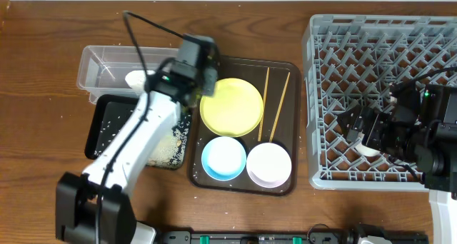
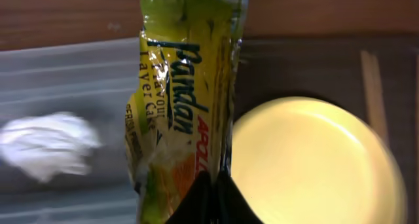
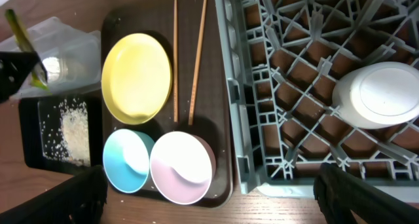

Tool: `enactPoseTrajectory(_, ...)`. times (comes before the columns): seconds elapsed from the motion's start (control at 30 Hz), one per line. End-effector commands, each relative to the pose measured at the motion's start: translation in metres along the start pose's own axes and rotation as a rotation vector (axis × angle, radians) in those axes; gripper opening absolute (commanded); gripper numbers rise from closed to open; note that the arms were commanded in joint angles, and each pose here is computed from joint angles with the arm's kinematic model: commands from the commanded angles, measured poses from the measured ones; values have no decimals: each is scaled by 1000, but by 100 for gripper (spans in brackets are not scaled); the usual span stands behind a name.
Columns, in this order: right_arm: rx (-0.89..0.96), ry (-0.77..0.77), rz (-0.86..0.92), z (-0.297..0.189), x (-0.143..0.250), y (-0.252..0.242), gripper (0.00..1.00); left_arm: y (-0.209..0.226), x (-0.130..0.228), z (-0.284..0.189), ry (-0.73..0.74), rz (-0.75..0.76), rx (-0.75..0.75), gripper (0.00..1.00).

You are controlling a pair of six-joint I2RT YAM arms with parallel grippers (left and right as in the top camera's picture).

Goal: Sort waste into correct bins and load items into the dishwasher rack
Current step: 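Grasp the yellow Pandan snack wrapper from the plate with the left gripper, then drop the yellow wrapper into the clear plastic bin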

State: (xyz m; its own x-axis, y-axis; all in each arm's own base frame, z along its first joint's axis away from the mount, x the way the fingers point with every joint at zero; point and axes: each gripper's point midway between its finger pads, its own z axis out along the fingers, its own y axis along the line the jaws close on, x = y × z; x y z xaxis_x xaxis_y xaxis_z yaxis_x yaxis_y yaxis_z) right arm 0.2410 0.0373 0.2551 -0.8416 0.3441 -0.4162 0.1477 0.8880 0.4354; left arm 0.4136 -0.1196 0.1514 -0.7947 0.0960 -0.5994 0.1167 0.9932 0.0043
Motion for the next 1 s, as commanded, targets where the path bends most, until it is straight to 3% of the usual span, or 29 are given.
enactPoseTrajectory(0.0, -1, 1, -10, 0, 1, 0, 99, 40, -4, 17, -3, -99, -87, 34)
enactPoseTrajectory(0.07, -1, 1, -10, 0, 1, 0, 99, 51, -5, 19, -3, -129, -88, 61)
enactPoseTrajectory(0.1, -1, 1, -10, 0, 1, 0, 99, 50, -5, 18, 2, -133, -69, 63)
enactPoseTrajectory(0.43, 0, 1, -10, 0, 1, 0, 99, -20, 15, -58, 37, -19, 139, 63)
enactPoseTrajectory(0.6, 0, 1, -10, 0, 1, 0, 99, -23, 19, -73, 11, 57, 41, 63)
enactPoseTrajectory(0.7, 0, 2, -9, 0, 1, 0, 99, -2, 13, -64, -10, 44, -70, 37)
enactPoseTrajectory(0.77, 2, 7, -7, 0, 2, 0, 99, 1, 15, -53, 15, 26, -60, 22)
enactPoseTrajectory(0.83, 2, 12, -6, 0, 3, -1, 99, -14, 28, -43, 83, 30, 32, 15)
enactPoseTrajectory(0.97, 3, 15, -5, 0, 4, -1, 99, -37, 45, -42, 149, 62, 112, 17)
